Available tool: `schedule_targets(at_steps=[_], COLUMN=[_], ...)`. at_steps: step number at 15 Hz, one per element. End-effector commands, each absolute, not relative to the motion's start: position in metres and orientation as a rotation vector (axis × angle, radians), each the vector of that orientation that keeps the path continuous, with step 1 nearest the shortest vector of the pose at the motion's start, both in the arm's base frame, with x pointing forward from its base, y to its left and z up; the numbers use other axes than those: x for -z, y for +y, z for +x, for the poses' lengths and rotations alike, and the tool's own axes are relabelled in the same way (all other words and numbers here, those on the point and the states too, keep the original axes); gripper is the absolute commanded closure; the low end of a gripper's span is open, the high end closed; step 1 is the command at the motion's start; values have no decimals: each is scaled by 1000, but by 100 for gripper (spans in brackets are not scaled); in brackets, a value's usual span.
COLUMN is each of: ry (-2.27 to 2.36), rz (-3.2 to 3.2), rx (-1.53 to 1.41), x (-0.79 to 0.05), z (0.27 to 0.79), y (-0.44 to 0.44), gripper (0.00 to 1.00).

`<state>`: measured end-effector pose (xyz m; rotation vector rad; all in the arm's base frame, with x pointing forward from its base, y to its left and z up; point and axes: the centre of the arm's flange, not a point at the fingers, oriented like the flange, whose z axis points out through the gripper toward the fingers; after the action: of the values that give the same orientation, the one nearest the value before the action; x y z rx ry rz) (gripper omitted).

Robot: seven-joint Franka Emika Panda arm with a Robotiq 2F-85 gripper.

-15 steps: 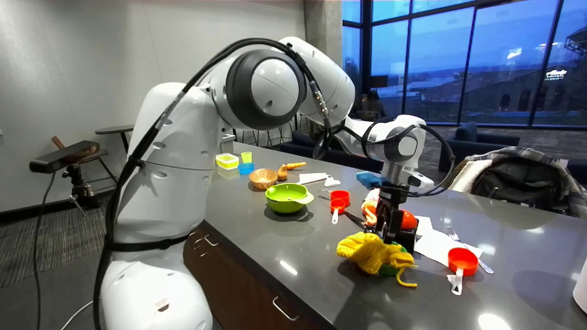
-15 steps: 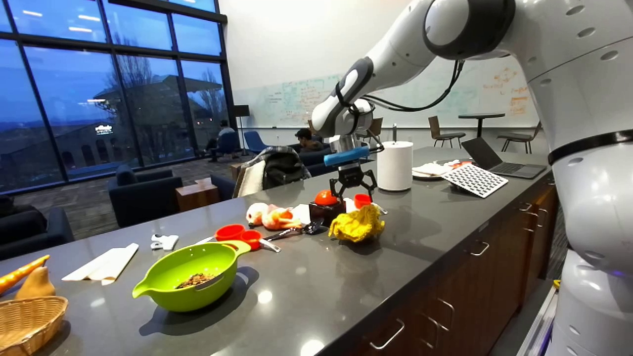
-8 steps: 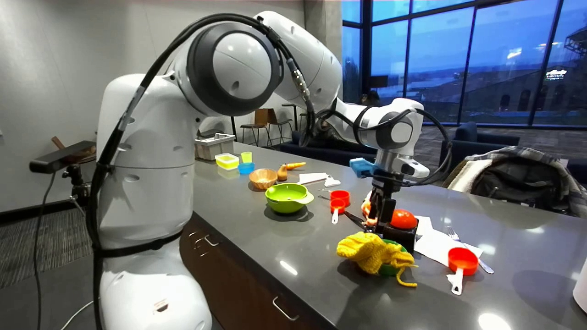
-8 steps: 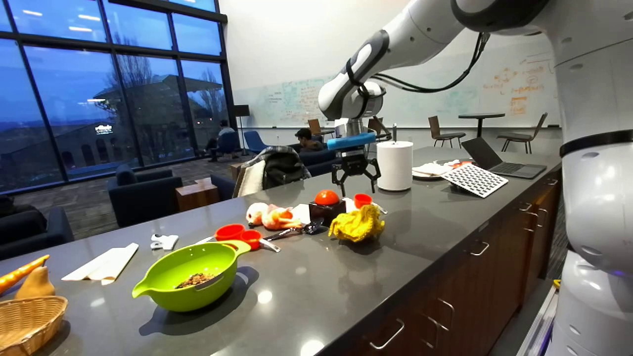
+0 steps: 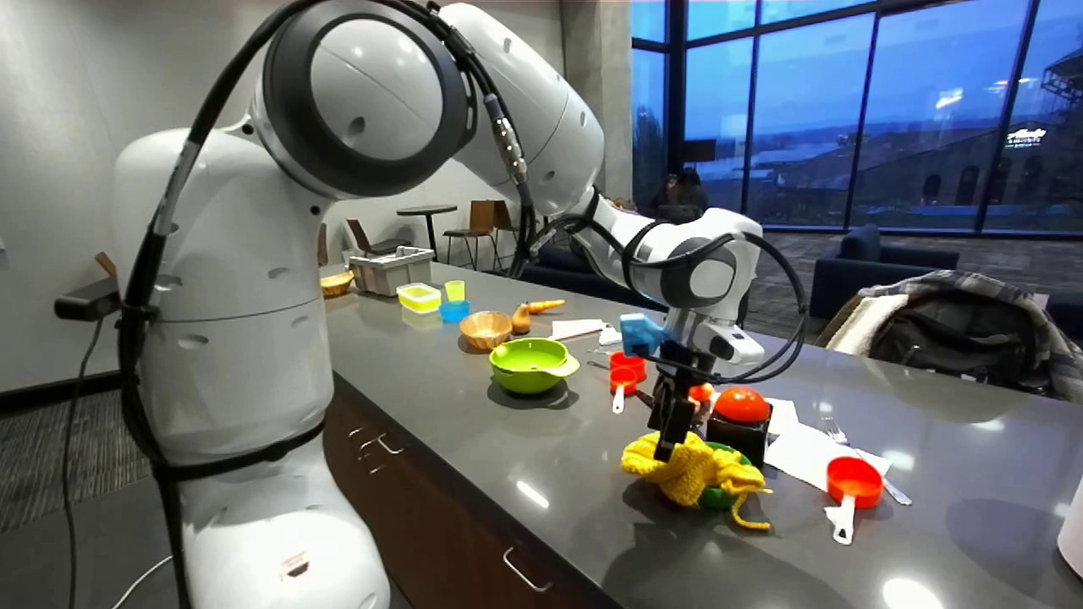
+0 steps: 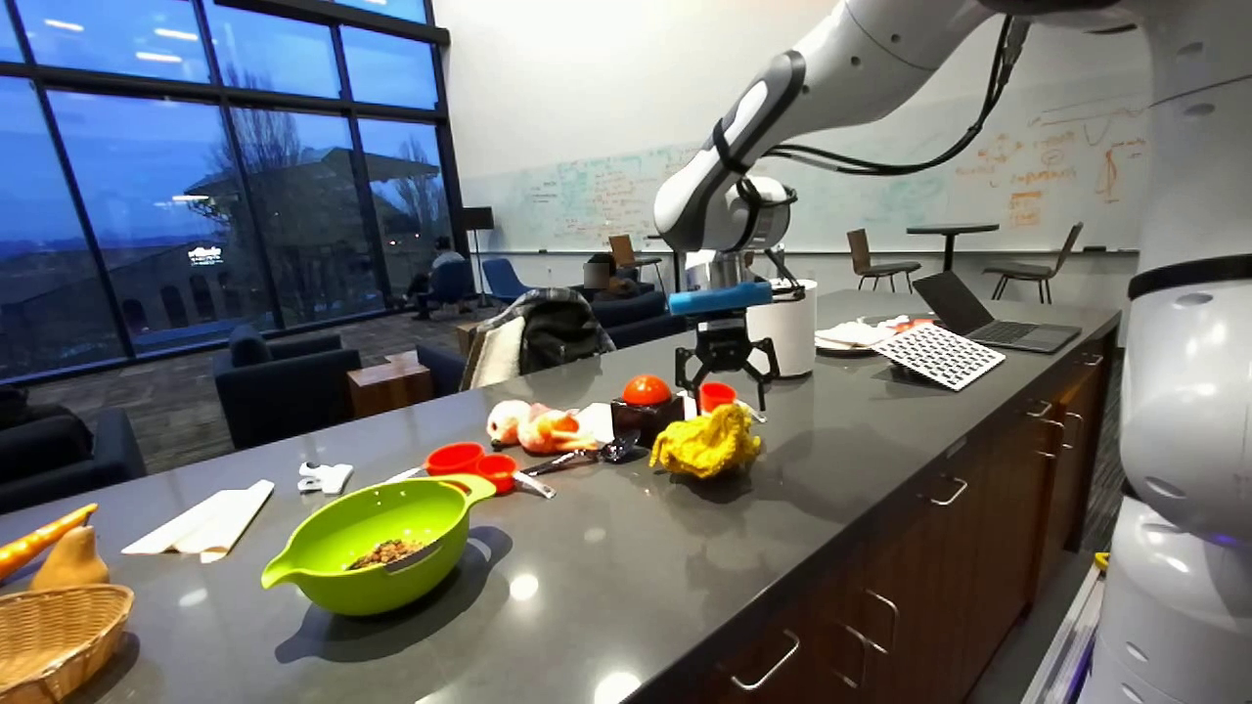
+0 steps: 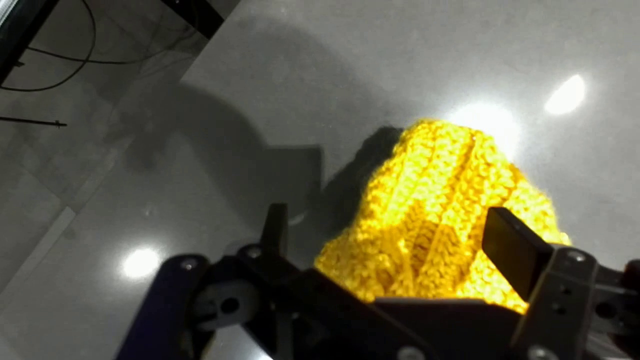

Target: Put the yellow object into the green bowl

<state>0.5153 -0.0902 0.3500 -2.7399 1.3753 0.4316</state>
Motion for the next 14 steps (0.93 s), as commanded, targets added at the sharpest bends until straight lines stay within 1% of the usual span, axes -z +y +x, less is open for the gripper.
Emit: schedule_targets(at_steps=[1,8,14], ry=[1325,1299,1160], rz=[-2722,-2717,-2797], rx=[-424,-523,-495], x=[-340,-305,-298], z=[493,489,499], y=[-85,-88,-86], gripper=[0,0,0])
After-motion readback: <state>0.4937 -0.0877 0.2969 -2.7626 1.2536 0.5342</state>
